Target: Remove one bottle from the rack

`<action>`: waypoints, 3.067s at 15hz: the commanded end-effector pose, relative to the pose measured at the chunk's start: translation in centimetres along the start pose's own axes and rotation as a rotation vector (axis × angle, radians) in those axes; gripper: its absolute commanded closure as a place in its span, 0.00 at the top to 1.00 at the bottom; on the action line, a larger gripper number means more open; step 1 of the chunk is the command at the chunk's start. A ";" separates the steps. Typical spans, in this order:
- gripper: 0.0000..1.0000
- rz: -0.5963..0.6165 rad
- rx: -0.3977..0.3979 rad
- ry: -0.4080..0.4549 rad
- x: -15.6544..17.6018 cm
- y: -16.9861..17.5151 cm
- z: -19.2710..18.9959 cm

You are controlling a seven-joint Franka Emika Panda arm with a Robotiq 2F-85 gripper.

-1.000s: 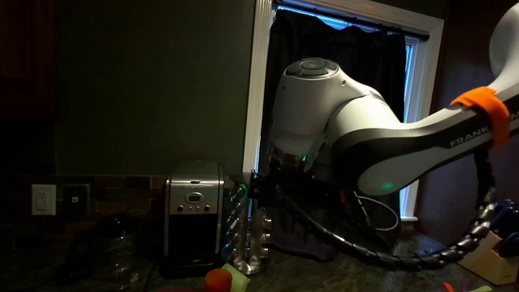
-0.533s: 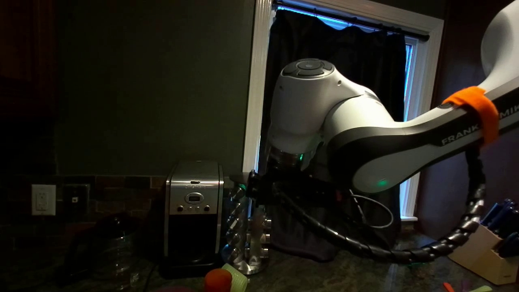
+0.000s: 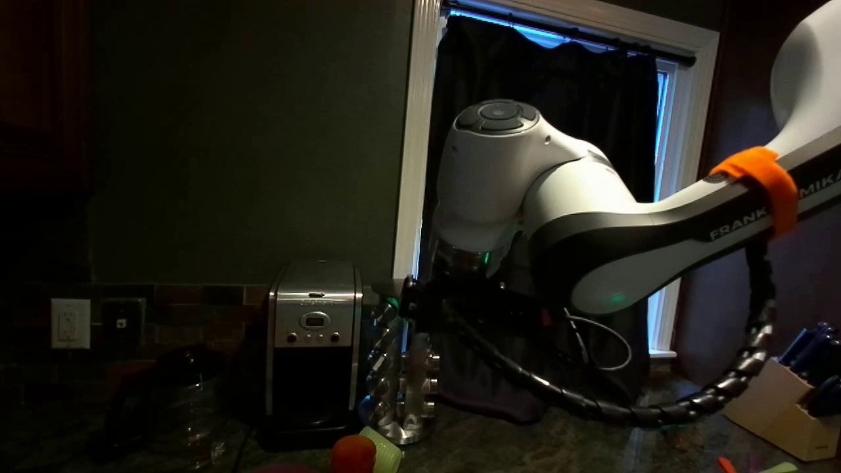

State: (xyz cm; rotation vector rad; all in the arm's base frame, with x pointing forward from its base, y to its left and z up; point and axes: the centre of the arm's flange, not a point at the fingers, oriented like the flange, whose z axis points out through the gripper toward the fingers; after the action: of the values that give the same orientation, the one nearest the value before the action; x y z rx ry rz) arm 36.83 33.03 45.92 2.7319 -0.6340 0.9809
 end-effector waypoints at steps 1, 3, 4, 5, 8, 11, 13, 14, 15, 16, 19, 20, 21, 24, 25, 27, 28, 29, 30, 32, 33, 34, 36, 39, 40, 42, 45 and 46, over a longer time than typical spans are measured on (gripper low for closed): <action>1.00 -0.007 -0.010 0.018 -0.3 -3.7 2.5; 1.00 -0.013 0.012 0.011 -0.6 -5.1 3.5; 1.00 -0.011 0.030 0.017 -0.7 -5.7 4.0; 1.00 0.005 0.044 0.032 -0.6 -6.5 4.5; 1.00 0.038 0.040 0.025 -0.7 -8.2 6.3; 1.00 0.092 0.023 -0.003 -0.6 -10.0 8.3; 1.00 0.131 0.007 -0.005 -0.4 -11.1 9.5; 1.00 0.147 -0.004 -0.002 -0.3 -11.5 10.1; 1.00 0.168 -0.013 0.001 0.0 -11.9 10.5; 1.00 0.181 -0.022 0.003 0.1 -12.2 11.0; 1.00 0.201 -0.030 0.036 1.0 -12.8 11.5; 1.00 0.193 -0.031 0.050 1.2 -12.9 11.7; 1.00 0.183 -0.027 0.077 1.5 -13.1 12.0; 1.00 0.133 -0.024 0.162 2.2 -13.5 12.4; 1.00 0.118 -0.032 0.186 2.2 -13.6 12.6; 1.00 0.097 -0.049 0.217 2.1 -13.7 13.2; 1.00 0.096 -0.063 0.229 2.0 -13.8 13.6; 1.00 0.099 -0.078 0.234 2.0 -13.9 14.0; 1.00 0.099 -0.092 0.240 2.0 -13.9 14.5; 1.00 0.101 -0.114 0.242 1.9 -13.8 15.5; 1.00 0.103 -0.118 0.241 1.9 -13.8 16.0; 1.00 0.102 -0.120 0.244 1.9 -13.8 16.3; 1.00 0.095 -0.111 0.251 2.1 -13.9 16.9; 1.00 0.079 -0.099 0.276 2.5 -13.8 17.5; 1.00 0.077 -0.100 0.285 2.7 -13.7 17.6; 1.00 0.076 -0.104 0.294 3.1 -13.6 17.9; 1.00 0.080 -0.111 0.286 3.4 -13.3 18.5; 1.00 0.079 -0.115 0.286 3.4 -13.2 18.7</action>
State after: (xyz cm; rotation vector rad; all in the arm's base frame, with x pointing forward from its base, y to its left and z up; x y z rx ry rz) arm 55.08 38.16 34.37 2.4301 -0.7093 1.2557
